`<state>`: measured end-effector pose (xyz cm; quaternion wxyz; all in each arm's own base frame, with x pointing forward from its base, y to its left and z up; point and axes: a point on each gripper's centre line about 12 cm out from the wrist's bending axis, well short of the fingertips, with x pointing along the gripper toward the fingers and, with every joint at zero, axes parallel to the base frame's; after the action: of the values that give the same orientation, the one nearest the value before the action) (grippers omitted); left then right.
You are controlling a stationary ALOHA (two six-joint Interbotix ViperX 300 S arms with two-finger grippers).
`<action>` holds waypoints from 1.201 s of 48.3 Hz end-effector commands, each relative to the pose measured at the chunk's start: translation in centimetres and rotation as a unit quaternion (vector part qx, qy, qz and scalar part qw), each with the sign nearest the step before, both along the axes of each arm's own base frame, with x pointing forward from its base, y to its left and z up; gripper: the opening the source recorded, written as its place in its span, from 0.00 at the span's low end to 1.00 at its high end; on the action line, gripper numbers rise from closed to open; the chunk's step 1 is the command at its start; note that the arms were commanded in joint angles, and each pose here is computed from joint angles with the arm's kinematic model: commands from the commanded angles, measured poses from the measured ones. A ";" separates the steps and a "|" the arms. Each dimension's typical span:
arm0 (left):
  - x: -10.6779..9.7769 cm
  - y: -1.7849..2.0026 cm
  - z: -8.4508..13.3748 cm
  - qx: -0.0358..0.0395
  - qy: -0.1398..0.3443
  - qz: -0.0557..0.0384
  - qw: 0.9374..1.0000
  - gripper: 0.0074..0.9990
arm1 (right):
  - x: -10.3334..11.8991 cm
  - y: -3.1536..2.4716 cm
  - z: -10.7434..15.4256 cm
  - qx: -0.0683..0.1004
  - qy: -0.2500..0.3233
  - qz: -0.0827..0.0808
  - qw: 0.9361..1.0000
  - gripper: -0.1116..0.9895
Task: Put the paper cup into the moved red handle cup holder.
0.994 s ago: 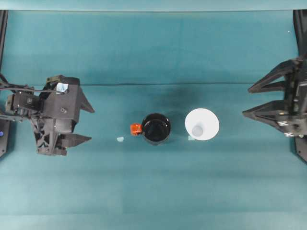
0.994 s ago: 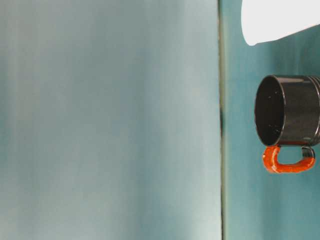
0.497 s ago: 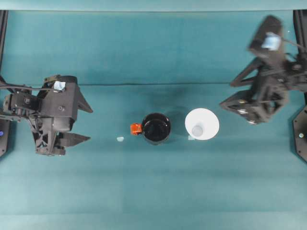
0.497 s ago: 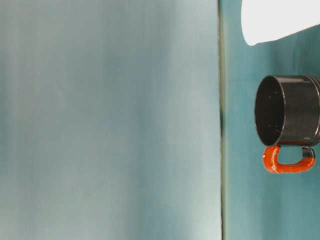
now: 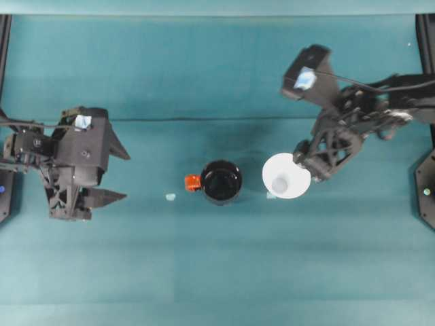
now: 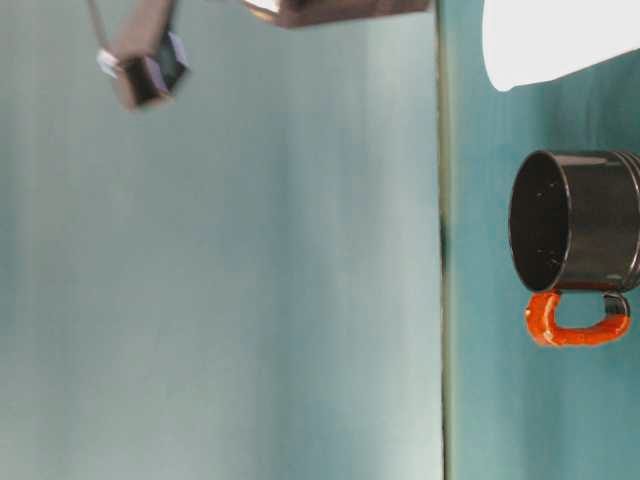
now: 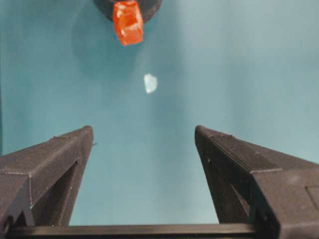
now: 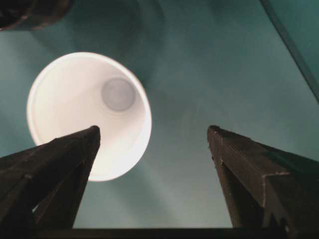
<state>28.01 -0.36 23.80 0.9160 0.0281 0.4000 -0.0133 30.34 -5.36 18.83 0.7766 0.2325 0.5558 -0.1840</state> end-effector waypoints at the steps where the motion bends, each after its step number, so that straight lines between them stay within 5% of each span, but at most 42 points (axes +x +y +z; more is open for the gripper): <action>1: 0.1 -0.04 0.7 0.000 -0.013 -0.001 1.000 0.90 | 1.0 -0.21 -1.7 0.006 0.018 -0.005 1.000 0.97; 25: 0.0 0.01 0.3 0.001 -0.011 0.000 1.000 0.89 | 1.1 -0.19 -5.0 0.016 0.041 -0.011 0.999 0.97; 45: 0.1 0.08 0.4 0.000 -0.015 0.001 1.000 0.89 | 1.3 -0.21 -5.0 0.017 0.038 -0.015 0.999 0.95; 50: 0.0 0.05 0.4 0.000 -0.014 0.000 1.000 0.89 | 1.6 -0.06 -4.9 0.028 0.035 -0.024 0.999 0.83; 58: 0.1 0.09 0.3 0.000 -0.014 0.001 1.000 0.89 | 1.8 0.32 -4.8 0.045 0.032 -0.033 0.998 0.40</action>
<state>27.88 -0.33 23.51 0.9166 0.0277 0.3987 -0.0131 31.67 -5.09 13.35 0.7357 0.2703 0.5907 -0.1919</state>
